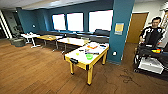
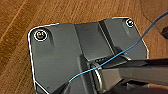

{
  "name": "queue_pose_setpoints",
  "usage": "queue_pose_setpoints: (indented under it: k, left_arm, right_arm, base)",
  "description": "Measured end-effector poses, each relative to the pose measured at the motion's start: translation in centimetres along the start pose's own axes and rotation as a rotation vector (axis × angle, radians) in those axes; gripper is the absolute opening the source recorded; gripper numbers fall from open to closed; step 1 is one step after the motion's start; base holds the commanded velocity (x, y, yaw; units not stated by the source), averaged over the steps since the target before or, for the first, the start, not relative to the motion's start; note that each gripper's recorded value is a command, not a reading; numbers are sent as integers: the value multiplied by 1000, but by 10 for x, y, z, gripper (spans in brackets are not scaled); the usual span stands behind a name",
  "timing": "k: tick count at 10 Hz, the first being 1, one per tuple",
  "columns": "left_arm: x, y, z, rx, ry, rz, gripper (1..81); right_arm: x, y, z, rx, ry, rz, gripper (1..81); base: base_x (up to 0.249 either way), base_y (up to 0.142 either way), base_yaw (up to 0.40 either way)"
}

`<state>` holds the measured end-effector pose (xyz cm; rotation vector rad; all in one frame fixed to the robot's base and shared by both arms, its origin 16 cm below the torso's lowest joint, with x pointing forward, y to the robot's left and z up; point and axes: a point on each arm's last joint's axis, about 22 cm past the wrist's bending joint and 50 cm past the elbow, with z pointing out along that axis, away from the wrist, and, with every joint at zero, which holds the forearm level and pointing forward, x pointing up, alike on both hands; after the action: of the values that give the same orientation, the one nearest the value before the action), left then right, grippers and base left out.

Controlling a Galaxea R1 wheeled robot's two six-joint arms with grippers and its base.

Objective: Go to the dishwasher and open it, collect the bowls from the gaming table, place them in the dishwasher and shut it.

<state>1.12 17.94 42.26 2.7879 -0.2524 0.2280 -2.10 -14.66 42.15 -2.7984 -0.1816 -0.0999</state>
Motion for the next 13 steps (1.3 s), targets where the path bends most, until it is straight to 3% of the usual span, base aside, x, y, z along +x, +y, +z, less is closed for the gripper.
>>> queue_pose_setpoints:
  k: [8, 10, 13]
  left_arm:
    - [-4, 1, -1, -1, -4, -2, 811]
    - [-24, 4, -3, -3, -25, -7, 811]
    - [8, 0, 1, -4, 15, 3, 811]
  right_arm:
    - [0, 0, 0, 0, 0, -1, 811]
    - [-16, -3, -1, 3, -16, 1, 811]
    - [14, 2, 0, -2, 21, -7, 811]
  base:
    - [11, 0, 0]
    - [127, 0, 0]
    - [139, 0, 0]
